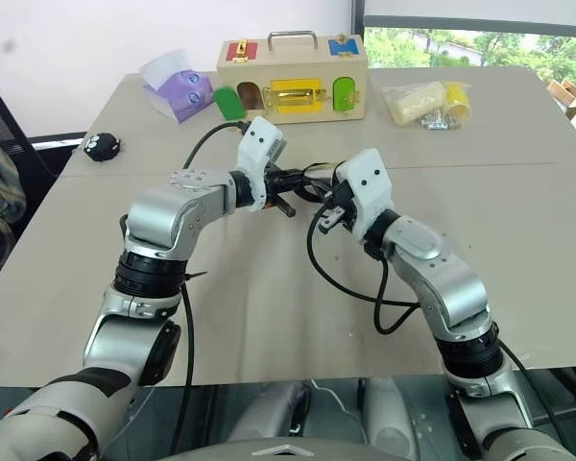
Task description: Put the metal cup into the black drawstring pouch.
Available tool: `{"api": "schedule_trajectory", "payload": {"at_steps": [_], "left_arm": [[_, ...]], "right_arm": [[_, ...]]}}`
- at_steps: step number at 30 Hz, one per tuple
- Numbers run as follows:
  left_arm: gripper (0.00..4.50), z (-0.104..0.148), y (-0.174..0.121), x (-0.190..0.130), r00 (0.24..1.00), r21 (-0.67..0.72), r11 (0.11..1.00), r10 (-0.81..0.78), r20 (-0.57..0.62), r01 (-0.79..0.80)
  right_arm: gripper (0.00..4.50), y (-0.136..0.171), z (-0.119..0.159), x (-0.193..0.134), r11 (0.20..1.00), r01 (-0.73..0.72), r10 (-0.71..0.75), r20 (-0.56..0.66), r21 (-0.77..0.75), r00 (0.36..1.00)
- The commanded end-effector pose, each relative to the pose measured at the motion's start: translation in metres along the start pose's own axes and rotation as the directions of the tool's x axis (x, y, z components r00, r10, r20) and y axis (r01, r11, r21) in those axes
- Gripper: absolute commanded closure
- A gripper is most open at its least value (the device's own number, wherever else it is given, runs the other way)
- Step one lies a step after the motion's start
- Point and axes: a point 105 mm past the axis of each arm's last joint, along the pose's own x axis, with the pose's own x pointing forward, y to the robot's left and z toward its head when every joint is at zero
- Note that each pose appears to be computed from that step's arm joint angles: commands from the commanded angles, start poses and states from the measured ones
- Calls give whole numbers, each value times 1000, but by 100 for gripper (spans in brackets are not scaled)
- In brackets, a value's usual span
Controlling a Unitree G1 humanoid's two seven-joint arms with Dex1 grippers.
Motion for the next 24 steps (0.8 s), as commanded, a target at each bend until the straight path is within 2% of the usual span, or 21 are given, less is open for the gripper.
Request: {"api": "schedule_trajectory", "payload": {"at_steps": [1,9,16,20,24], "left_arm": [[450,26,-9,-6,997,46,999,-27,74,23],[450,34,-15,-5,995,17,999,-50,89,49],[450,38,-19,-4,993,-3,998,-61,99,62],[450,38,-26,-3,991,-19,997,-78,108,80],[450,40,-27,-3,990,-31,996,-80,116,84]], "right_arm": [[449,8,13,5,999,-17,19,60,-27,998],[449,14,2,20,999,-1,3,65,-41,998],[449,15,-13,29,990,10,-4,46,-142,999],[449,17,-19,45,947,13,8,63,-320,998],[449,18,-33,56,857,-17,44,40,-515,998]]}}
